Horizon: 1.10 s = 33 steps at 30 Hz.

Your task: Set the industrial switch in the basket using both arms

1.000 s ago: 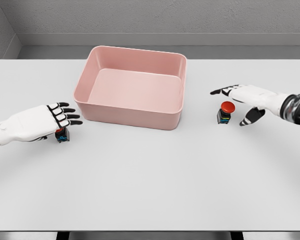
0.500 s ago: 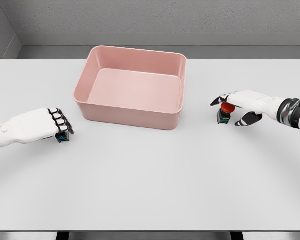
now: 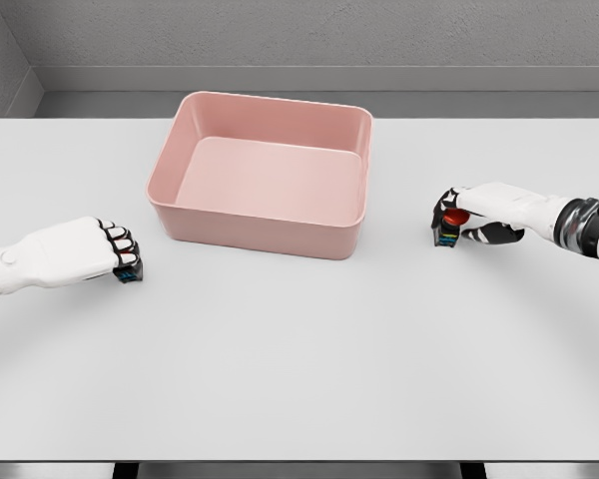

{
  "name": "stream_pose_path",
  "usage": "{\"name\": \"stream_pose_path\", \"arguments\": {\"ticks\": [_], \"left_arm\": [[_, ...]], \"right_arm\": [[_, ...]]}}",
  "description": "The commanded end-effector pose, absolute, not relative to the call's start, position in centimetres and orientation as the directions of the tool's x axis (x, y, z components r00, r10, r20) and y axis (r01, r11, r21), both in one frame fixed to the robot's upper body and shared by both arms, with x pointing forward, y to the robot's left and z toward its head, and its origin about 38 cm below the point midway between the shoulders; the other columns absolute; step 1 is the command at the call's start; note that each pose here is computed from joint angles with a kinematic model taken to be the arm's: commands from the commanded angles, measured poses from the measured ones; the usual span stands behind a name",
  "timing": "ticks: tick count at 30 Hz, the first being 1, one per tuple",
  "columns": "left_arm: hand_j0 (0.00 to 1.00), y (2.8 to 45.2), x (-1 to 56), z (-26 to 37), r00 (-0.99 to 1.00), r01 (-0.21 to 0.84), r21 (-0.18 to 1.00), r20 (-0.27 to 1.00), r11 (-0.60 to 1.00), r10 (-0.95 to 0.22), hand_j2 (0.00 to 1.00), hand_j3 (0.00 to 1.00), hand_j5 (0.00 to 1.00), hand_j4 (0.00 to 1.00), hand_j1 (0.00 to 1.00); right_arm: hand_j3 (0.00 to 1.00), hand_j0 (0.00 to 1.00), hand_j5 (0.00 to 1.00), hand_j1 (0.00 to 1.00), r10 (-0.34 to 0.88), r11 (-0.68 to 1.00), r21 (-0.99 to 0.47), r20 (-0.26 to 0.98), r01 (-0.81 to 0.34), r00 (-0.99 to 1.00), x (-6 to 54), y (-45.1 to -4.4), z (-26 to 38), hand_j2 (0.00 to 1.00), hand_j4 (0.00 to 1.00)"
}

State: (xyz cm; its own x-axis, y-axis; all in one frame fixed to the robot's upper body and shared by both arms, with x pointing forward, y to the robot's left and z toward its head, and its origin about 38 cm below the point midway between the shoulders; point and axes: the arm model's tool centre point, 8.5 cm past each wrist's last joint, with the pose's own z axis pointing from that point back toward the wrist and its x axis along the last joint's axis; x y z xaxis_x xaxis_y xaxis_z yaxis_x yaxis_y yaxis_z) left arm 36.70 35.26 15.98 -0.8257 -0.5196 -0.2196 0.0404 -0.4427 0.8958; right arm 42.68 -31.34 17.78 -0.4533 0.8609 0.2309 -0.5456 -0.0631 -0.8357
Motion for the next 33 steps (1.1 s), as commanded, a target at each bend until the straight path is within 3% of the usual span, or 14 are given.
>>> {"name": "stream_pose_path", "arguments": {"ticks": [1,6,22,28,33], "left_arm": [[0.2,35.3,36.6,16.1,-0.827,0.04,0.893,-0.223,-0.449,-0.516,0.2,0.2,0.2,0.2,0.2],[0.12,36.0,36.6,16.5,-0.822,0.041,0.886,-0.233,-0.463,-0.519,0.12,0.12,0.12,0.12,0.12],[0.14,39.5,37.5,19.4,-0.762,0.05,0.897,-0.25,-0.438,-0.598,0.14,0.14,0.14,0.14,0.14],[0.17,40.8,40.4,22.0,-0.676,-0.003,0.936,-0.262,-0.353,-0.689,0.17,0.17,0.17,0.17,0.17],[0.18,39.3,42.8,23.4,-0.656,-0.066,0.958,-0.252,-0.279,-0.711,0.18,0.18,0.18,0.18,0.18]], "right_arm": [[0.49,0.49,0.49,0.49,0.862,-0.07,-0.833,0.226,-0.549,-0.453,42.6,-31.4,17.7,0.49,0.49],[0.49,0.49,0.49,0.49,0.864,-0.072,-0.833,0.223,-0.548,-0.452,42.7,-31.5,17.8,0.49,0.49],[0.49,0.49,0.49,0.49,0.871,-0.085,-0.868,0.174,-0.49,-0.459,43.7,-32.4,21.1,0.49,0.49],[0.5,0.5,0.5,0.5,0.869,-0.096,-0.89,0.144,-0.446,-0.474,44.4,-32.3,23.3,0.5,0.5],[0.5,0.5,0.5,0.5,0.862,-0.099,-0.91,0.123,-0.402,-0.491,44.9,-31.8,25.4,0.5,0.5]]}}
